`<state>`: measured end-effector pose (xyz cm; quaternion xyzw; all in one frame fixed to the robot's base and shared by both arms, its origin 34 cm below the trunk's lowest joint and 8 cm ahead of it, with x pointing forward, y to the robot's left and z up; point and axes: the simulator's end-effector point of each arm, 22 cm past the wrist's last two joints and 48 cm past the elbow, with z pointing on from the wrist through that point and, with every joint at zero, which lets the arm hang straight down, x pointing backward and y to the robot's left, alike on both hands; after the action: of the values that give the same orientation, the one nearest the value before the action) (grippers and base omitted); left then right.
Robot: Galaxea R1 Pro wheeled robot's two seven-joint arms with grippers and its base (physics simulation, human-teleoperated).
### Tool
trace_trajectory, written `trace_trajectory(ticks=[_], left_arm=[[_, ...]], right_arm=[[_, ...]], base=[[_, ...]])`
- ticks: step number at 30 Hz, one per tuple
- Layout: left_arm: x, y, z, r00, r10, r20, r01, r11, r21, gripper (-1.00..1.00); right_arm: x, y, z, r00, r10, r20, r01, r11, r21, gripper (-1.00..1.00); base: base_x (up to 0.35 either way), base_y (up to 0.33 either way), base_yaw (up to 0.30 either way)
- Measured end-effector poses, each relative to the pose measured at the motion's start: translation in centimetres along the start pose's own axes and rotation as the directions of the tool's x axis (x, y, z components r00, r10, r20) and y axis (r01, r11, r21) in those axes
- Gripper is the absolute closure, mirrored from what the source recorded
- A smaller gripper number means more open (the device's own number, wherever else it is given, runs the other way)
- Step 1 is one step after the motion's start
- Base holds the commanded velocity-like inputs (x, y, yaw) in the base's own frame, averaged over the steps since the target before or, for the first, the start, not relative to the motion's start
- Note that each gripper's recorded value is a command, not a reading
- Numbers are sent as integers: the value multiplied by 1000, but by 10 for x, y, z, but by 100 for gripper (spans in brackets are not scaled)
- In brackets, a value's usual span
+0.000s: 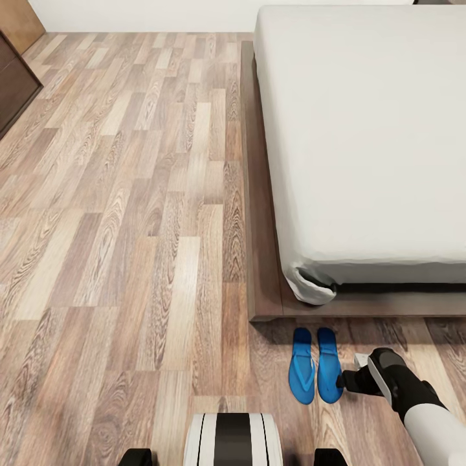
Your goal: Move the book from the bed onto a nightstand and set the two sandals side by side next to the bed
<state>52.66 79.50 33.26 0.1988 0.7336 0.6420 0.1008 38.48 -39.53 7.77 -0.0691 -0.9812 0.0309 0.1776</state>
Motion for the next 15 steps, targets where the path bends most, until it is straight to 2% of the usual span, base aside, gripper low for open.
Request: trace_trajectory(ticks=[15], left_arm=[[0, 0, 0, 1000, 2, 0, -2, 1000, 1, -100]], right_arm=[[2, -1, 1, 1000, 1, -7, -1, 1000, 2, -100]], base=[[0, 0, 0]])
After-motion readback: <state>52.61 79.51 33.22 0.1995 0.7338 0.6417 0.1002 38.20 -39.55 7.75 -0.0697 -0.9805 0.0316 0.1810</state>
